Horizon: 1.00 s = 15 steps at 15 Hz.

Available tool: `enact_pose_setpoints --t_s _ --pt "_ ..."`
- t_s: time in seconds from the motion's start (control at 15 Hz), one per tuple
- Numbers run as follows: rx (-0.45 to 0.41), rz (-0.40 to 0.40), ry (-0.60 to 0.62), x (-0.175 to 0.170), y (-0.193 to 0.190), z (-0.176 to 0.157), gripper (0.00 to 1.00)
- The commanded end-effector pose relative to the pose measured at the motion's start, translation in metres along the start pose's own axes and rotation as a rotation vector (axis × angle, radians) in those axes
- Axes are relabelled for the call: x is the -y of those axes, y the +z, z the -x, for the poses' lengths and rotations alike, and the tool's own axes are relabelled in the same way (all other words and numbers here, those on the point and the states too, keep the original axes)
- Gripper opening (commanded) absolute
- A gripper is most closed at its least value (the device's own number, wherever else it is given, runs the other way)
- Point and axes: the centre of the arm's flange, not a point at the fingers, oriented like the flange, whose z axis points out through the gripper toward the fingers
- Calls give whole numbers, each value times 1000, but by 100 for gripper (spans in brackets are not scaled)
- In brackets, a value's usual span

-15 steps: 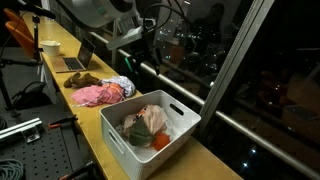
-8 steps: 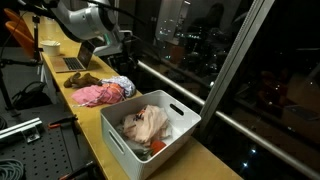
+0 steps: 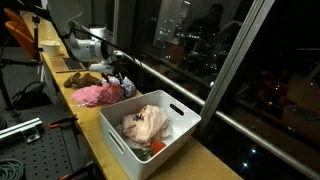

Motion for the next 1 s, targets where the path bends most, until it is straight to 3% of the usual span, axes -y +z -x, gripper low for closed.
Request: enact_pose_setpoints --t_s 0.0,0.4,0.93 --pt "-37 -77 7 18 37 -36 100" --pt "-77 -99 -37 24 47 -89 100" --pt "-77 -109 -44 4 64 -95 100"
